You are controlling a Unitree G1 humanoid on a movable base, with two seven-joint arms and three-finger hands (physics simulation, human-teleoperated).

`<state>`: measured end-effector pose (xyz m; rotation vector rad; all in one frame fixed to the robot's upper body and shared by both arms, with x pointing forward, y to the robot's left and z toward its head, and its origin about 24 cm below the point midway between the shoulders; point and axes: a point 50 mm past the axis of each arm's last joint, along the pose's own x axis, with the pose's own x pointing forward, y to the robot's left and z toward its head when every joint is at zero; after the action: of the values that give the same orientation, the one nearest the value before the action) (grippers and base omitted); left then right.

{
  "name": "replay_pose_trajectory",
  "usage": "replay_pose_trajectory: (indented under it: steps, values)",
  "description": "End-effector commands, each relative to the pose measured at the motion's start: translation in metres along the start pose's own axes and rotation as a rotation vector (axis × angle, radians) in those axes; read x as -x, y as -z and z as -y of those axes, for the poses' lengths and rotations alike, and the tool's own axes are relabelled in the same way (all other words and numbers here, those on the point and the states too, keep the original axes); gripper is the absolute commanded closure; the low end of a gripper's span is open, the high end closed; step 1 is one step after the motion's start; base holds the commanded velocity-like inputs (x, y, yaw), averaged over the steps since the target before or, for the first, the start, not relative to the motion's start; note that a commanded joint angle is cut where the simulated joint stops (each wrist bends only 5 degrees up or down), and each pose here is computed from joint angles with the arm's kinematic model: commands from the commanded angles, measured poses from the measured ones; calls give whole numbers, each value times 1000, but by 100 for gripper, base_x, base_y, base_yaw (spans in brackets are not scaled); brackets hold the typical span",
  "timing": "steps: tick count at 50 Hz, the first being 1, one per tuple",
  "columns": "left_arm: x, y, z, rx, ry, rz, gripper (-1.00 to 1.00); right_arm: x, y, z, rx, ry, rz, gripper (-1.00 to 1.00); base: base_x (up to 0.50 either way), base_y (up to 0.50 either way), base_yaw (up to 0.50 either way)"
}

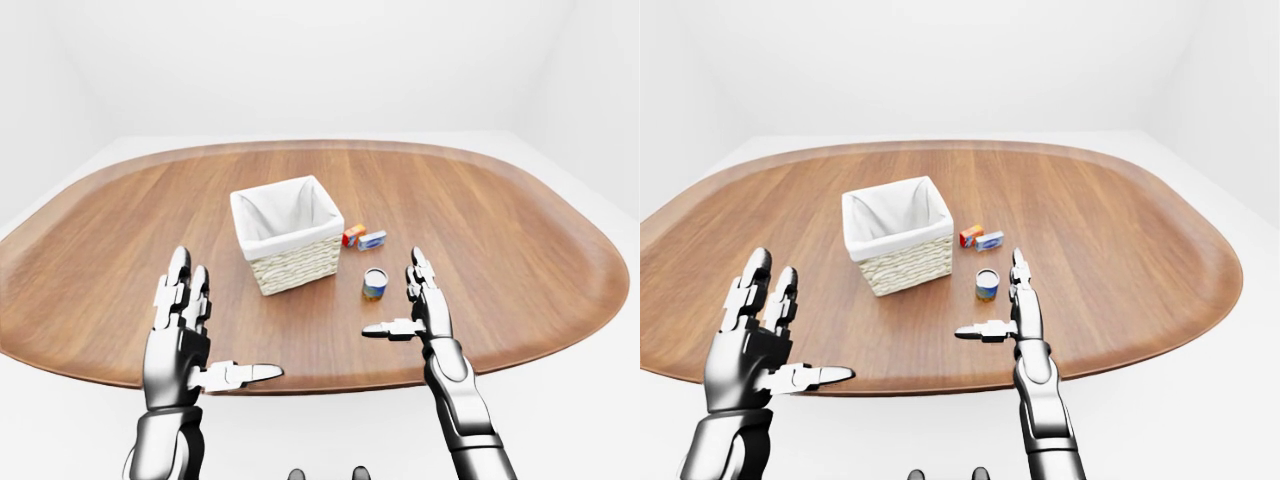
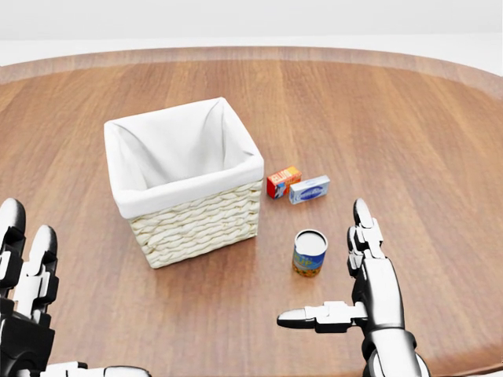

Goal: Pick up the alphabet soup and put it in the basket.

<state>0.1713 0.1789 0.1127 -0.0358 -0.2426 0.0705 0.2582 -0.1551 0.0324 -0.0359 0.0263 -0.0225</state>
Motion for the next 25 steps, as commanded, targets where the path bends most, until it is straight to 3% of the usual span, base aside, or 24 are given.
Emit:
replay_pose_trajectory:
  steps: [1, 25]
  values:
    - [1, -2, -1, -4, -3, 4, -100, 0, 0, -1, 2, -5, 0, -100, 27, 0, 0]
    - [4, -3, 0, -8, -2, 9, -100, 1, 1, -3, 8, -14, 1, -100, 26, 0, 0]
